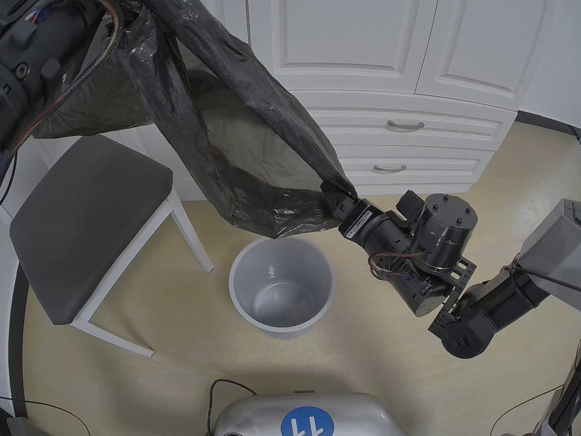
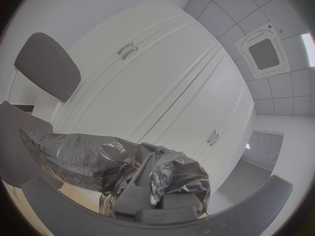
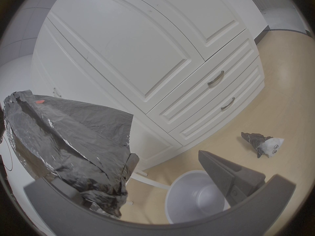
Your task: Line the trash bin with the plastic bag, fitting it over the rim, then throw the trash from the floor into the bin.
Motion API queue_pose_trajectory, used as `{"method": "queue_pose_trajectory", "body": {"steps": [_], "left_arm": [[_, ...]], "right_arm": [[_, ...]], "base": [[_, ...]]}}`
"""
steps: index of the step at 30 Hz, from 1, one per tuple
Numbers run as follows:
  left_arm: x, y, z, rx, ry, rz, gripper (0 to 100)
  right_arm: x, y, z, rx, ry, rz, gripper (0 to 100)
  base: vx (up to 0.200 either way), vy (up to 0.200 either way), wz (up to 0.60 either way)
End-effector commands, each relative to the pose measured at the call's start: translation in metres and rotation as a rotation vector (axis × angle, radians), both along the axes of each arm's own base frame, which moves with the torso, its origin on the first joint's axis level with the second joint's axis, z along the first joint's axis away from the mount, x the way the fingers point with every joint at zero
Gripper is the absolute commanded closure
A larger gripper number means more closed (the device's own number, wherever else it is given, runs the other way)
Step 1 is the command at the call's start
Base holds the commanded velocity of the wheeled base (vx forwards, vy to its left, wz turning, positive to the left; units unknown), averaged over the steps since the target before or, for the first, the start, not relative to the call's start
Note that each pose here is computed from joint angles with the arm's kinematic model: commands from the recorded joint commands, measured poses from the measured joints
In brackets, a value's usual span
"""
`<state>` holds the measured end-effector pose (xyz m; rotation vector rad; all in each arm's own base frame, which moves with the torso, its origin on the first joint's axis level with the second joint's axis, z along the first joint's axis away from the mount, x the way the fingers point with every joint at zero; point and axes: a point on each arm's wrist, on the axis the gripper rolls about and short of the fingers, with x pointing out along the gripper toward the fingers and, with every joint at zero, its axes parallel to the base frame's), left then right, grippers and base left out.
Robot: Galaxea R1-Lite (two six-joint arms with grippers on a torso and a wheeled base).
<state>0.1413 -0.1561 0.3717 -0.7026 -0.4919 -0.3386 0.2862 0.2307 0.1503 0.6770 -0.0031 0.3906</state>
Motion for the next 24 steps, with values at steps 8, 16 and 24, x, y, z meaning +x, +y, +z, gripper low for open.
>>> {"method": "queue_pose_trajectory", "body": {"steps": [8,16,24], "left_arm": [[0.001,-0.002,-0.001,0.004,0.002,-0.001,100],[0.010,-0.014,-0.017,0.059,0.038,-0.011,100],[0.012,-0.018,-0.061,0.315,0.107,-0.014,100]], "right_arm": [[-0.003,0.001,0.001,0.002,0.002,0.010,100],[-0.012,-0.041,0.048,0.011,-0.112,-0.068,100],[-0.039,-0.084,0.095,-0.096,-0.182,-0.153,100]], "base": [[0.000,0.000,0.00],[0.000,0.000,0.00],[0.000,0.000,0.00]]}}
